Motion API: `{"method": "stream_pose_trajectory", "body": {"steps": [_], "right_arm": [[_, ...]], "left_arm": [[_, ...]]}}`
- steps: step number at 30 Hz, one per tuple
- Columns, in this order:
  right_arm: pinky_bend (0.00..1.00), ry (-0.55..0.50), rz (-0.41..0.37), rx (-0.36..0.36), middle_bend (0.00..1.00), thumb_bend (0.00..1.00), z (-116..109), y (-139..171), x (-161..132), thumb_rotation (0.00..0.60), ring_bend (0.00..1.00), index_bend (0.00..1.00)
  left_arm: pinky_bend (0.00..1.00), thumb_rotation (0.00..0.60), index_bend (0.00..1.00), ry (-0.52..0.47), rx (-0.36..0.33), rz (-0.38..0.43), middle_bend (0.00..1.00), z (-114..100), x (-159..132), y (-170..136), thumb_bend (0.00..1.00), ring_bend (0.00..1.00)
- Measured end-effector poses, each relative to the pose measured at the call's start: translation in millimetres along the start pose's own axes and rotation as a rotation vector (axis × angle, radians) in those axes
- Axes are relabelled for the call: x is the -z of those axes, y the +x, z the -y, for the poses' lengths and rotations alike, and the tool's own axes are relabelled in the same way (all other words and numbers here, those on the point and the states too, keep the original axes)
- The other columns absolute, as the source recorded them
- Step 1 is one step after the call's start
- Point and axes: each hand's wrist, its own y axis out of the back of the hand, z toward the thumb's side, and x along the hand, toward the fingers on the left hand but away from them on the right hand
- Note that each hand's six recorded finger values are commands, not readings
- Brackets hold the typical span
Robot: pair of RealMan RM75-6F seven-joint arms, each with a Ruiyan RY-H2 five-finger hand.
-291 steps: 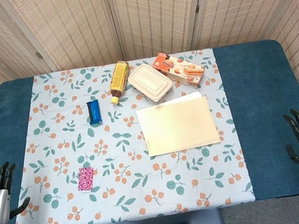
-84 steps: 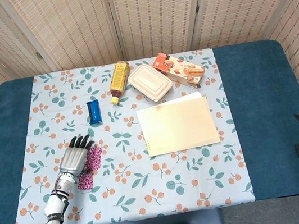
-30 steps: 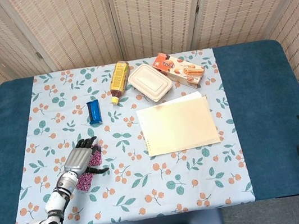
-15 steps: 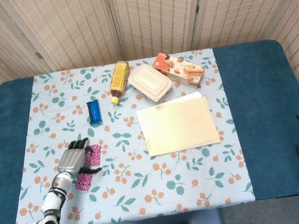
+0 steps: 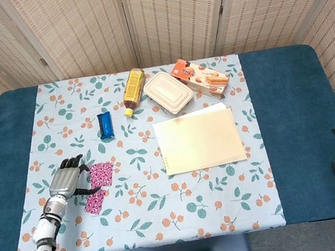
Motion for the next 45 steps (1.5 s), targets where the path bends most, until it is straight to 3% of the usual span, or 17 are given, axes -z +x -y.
{"method": "stream_pose_trajectory", "body": {"steps": [7, 13, 36, 45], "right_arm": [[0.0, -0.001, 0.007, -0.002, 0.0, 0.5, 0, 1, 3, 0.6, 0.0, 0.0], [0.0, -0.005, 0.012, -0.004, 0.0, 0.5, 1, 1, 5, 0.6, 0.0, 0.0], [0.0, -0.005, 0.002, 0.004, 0.0, 0.5, 0, 2, 0, 0.6, 0.0, 0.0], [0.0, -0.006, 0.005, 0.002, 0.0, 0.5, 0, 4, 2, 0.6, 0.0, 0.0]], "left_arm": [[0.0, 0.284, 0.33, 0.017, -0.001, 0.102, 0.0, 4, -39, -3, 0.16, 0.0], [0.0, 0.281, 0.32, 0.05, 0.017, 0.128, 0.0, 13, -56, 1, 0.16, 0.0], [0.0, 0.281, 0.32, 0.038, 0.026, -0.007, 0.0, 10, -2, -5, 0.16, 0.0], [0.0, 0.284, 0.33, 0.031, 0.014, 0.074, 0.0, 11, -25, -18, 0.16, 0.0]]}}
